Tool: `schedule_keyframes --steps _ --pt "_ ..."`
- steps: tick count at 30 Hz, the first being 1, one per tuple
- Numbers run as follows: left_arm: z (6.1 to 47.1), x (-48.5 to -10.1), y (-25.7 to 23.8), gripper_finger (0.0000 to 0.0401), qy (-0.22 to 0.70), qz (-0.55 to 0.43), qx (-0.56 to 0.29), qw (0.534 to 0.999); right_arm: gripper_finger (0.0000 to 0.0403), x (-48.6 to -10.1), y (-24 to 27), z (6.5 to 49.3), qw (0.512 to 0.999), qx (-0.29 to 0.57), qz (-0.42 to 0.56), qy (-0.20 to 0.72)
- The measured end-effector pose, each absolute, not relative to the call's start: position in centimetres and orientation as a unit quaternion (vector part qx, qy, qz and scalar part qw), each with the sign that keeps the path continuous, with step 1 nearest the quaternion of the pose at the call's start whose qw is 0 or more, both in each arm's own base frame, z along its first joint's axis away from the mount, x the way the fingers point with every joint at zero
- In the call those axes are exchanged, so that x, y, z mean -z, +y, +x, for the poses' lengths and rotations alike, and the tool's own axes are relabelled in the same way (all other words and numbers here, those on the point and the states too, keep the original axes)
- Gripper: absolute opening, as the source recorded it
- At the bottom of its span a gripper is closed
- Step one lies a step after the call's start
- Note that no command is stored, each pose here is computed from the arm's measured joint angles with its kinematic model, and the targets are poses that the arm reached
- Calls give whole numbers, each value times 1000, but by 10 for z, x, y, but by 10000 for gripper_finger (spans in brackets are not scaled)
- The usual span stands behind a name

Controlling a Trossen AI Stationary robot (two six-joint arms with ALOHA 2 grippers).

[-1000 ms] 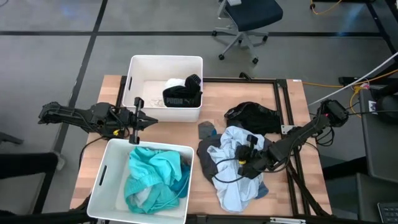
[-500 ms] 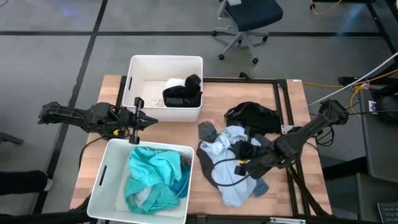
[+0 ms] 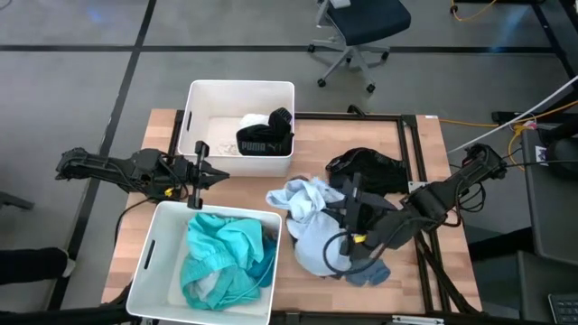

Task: Sort clothes
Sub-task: Put the blue polo shirt into the bottom laundry organizer

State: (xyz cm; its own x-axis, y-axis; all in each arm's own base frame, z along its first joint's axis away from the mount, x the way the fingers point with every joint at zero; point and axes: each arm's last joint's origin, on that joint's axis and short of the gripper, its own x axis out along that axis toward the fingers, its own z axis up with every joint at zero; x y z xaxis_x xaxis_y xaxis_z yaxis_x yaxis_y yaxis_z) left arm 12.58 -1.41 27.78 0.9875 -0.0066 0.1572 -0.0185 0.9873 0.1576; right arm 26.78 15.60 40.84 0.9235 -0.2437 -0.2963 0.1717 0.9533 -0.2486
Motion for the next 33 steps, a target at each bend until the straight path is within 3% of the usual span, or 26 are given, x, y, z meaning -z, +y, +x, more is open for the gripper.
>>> schedule_keyframes --steps 17,33 --pt "126 -278 -14 5 -79 80 -3 994 18 -464 155 274 980 107 -169 -20" --pt "126 -278 -14 5 -79 80 -3 994 18 -500 105 292 963 34 -137 -228"
